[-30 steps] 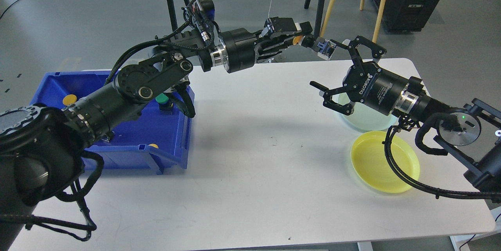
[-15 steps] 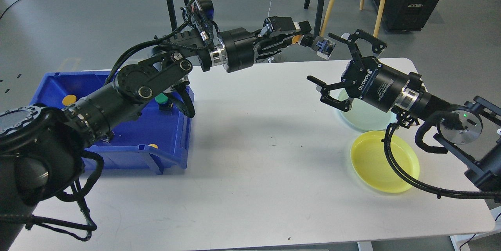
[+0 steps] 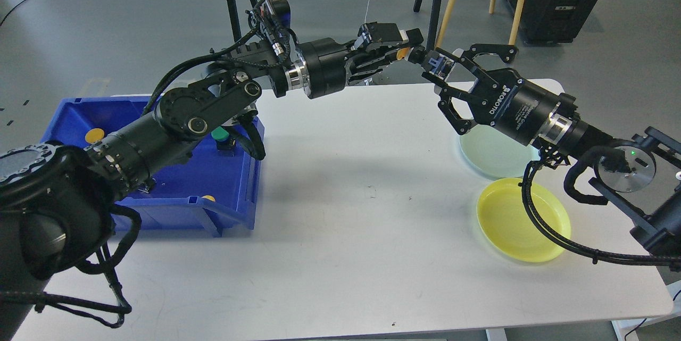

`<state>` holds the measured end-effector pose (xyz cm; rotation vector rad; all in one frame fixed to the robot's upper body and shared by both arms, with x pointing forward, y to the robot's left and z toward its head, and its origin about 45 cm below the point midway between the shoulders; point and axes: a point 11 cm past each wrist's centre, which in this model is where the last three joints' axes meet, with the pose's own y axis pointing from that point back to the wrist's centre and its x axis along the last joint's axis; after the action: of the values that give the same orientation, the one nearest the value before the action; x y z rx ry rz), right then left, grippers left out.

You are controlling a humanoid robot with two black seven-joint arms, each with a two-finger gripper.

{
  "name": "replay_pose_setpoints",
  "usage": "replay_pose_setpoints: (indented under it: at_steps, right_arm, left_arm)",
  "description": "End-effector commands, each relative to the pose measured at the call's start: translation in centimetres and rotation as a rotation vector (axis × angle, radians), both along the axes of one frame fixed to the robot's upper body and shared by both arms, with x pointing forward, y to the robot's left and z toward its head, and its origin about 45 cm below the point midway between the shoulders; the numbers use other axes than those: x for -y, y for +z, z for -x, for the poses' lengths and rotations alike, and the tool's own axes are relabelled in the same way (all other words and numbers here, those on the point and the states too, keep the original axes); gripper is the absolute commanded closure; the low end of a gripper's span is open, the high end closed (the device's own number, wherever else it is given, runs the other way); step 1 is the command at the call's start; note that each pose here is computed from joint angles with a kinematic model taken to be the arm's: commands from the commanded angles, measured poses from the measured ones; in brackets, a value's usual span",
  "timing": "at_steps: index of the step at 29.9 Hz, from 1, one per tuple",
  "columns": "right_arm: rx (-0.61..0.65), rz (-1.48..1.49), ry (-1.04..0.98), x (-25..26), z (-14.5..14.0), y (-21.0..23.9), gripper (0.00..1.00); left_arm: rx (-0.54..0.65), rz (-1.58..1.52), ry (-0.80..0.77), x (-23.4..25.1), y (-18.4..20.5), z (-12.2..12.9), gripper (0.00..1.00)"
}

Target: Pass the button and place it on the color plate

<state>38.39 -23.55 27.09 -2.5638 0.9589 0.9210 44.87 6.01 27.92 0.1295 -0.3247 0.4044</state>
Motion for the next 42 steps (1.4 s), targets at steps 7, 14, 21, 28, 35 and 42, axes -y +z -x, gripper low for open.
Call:
replay_pose_setpoints:
  at_steps: [7, 14, 21, 28, 35, 42]
  right_arm:
    - [0.002, -0.002, -0.013, 0.5, 0.0, 0.1, 1.00]
    - [-0.023, -0.013, -0.072, 2.7, 0.6, -0.9, 1.00]
    - [-0.243, -0.146, -0.367, 11.0, 7.8, -9.1, 1.00]
    - [-0.452, -0.220, -0.588, 14.2, 14.3, -14.2, 1.00]
    - [-0.553, -0.204, -0.733, 15.6, 15.3, -16.1, 0.85]
    - [-0.597, -0.248, -0.777, 16.0, 16.3, -16.7, 0.56]
  left_arm:
    - [-0.047, 0.080, 0.016, 0.5, 0.4, 0.0, 0.24]
    - [-0.069, 0.114, 0.059, -0.6, 0.6, -0.7, 0.13]
    - [-0.018, 0.073, 0.232, -10.2, 2.4, -3.6, 0.12]
    - [0.242, -0.546, 0.204, -21.1, 3.8, -2.9, 0.08]
    - [0.495, -1.288, -0.155, -27.3, 1.0, 2.4, 0.08]
    - [0.329, -1.501, -0.243, -33.7, -5.6, 5.4, 0.08]
